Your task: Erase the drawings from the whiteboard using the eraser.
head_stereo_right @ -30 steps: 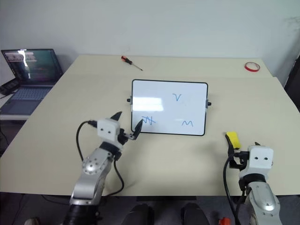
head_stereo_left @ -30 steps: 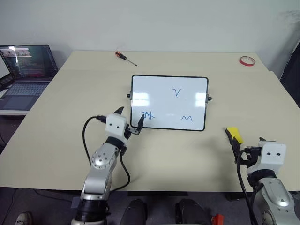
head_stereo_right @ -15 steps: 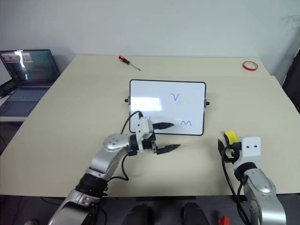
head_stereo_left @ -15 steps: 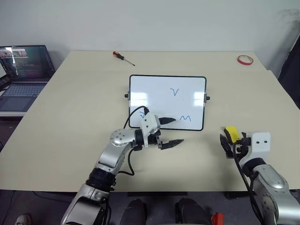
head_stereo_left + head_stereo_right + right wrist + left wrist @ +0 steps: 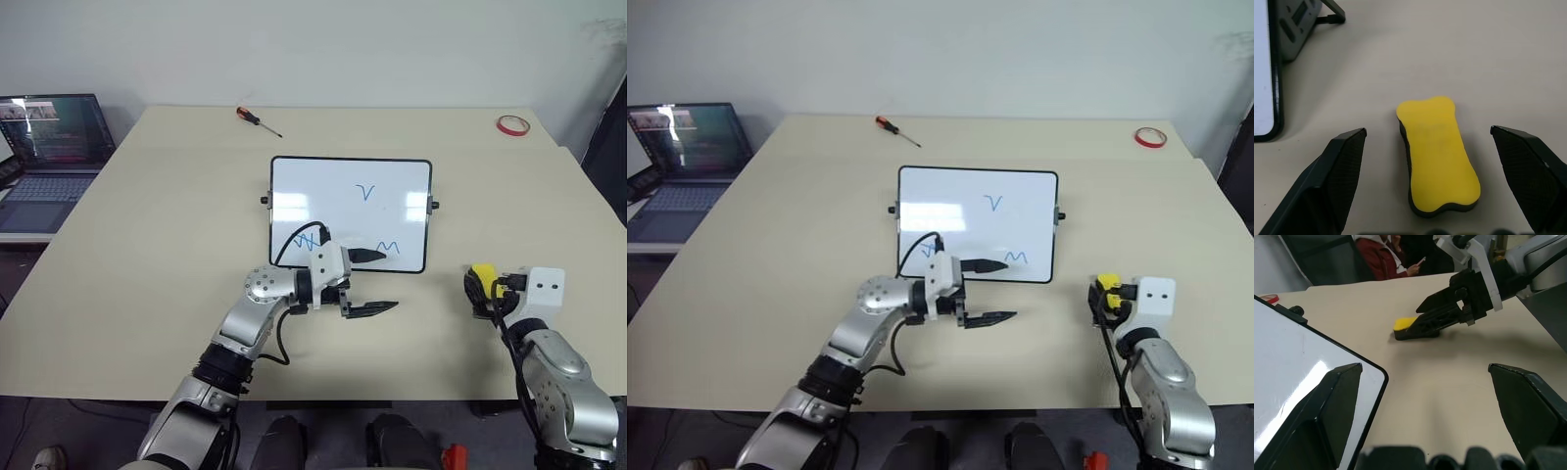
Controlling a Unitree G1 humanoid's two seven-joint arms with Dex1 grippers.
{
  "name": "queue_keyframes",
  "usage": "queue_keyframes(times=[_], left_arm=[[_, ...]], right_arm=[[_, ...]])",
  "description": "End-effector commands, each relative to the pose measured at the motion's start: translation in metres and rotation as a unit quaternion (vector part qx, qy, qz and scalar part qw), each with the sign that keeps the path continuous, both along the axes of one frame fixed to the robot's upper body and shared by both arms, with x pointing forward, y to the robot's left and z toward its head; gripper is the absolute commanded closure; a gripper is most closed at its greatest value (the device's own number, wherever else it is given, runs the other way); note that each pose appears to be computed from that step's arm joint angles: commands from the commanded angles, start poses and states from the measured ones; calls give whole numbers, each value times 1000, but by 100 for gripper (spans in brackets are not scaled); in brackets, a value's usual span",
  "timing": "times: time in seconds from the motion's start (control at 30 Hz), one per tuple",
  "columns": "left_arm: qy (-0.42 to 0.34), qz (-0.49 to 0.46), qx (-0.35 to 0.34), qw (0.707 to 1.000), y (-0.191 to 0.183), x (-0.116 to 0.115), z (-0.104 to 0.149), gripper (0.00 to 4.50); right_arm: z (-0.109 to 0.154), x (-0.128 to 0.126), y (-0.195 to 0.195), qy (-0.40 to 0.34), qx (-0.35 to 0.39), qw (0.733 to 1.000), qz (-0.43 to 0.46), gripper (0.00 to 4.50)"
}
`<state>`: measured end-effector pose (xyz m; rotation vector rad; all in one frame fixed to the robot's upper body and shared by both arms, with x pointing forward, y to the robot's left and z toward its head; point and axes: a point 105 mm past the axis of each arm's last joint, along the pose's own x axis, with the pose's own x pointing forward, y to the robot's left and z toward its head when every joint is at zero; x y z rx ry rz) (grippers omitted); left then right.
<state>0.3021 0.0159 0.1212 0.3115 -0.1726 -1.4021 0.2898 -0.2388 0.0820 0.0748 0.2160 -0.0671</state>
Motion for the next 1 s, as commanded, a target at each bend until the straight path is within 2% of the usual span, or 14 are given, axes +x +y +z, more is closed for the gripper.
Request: queue_keyframes(times=[0.03, 0.63, 0.77, 0.97, 1.0], left_arm=[[-27, -8, -8, 1000, -1, -1, 14, 0], [-32, -5, -1, 999, 0, -1, 15, 0], [-31, -5, -2, 1000, -1, 0, 15, 0], [-32, -2, 0, 999, -1, 2, 16, 0], [-32, -2, 0, 999, 0, 2, 16, 0]], right_arm=[[8, 3, -2, -17, 13, 1000, -8, 4], [6, 10, 1, -18, 22, 1000, -3, 4], [7, 11, 0, -21, 26, 999, -7, 100], [7, 12, -2, -23, 24, 999, -12, 321], [7, 12, -2, -24, 25, 999, -15, 338]])
